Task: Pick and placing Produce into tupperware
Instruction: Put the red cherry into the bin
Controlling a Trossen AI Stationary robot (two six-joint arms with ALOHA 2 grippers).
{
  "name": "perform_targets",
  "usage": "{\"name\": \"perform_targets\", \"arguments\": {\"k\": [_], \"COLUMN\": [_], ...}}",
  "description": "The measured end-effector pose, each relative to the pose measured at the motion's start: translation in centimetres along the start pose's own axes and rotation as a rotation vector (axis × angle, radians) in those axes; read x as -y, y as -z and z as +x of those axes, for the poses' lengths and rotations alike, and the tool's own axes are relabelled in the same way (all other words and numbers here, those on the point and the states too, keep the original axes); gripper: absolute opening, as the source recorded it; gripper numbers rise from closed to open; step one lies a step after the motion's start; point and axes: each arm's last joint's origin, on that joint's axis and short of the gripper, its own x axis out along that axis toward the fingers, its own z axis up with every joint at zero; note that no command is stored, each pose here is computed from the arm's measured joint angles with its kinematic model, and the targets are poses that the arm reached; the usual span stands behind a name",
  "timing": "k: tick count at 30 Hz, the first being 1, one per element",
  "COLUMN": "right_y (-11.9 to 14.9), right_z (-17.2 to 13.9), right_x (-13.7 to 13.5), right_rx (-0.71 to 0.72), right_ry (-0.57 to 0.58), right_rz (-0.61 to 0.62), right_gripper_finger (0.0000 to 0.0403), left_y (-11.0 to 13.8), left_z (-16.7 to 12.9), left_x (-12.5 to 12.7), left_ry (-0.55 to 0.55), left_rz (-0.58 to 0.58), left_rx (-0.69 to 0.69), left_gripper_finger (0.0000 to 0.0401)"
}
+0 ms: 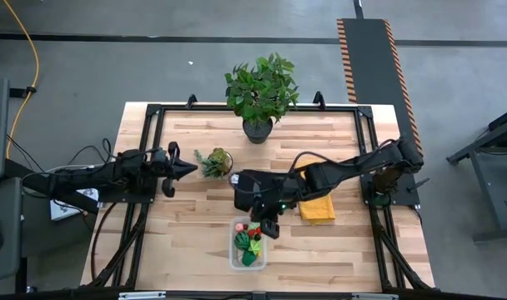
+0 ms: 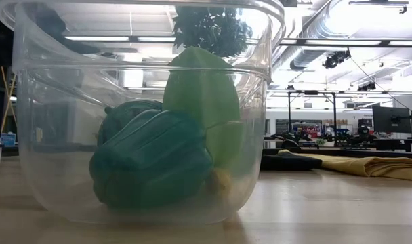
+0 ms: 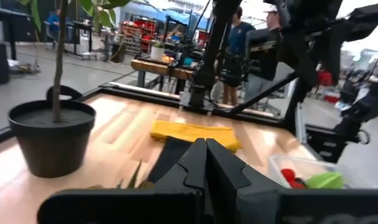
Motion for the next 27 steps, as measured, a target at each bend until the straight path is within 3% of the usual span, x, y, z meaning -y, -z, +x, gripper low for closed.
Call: {"name": "perform_targets", "arguments": {"k": [10, 27], "right_y": [2.7, 3.8], "right_z": [4.6, 7.6], "right_x": [-1.0, -0.6], "right_rx": [-0.172, -0.229], "right_ry": [-0.023, -0.017], "right_rz": [-0.004, 0.009], "right_gripper_finger": [0.0101, 0.0082], "left_y": [0.4, 0.8], "left_z": [0.3, 0.5], "left_x": [-0.2, -0.3], "left_ry": [-0.032, -0.044], "left_rz": [0.025, 0.026], "left_rx": [-0.052, -0.092], "left_gripper_finger": [0.0, 0.0002]}}
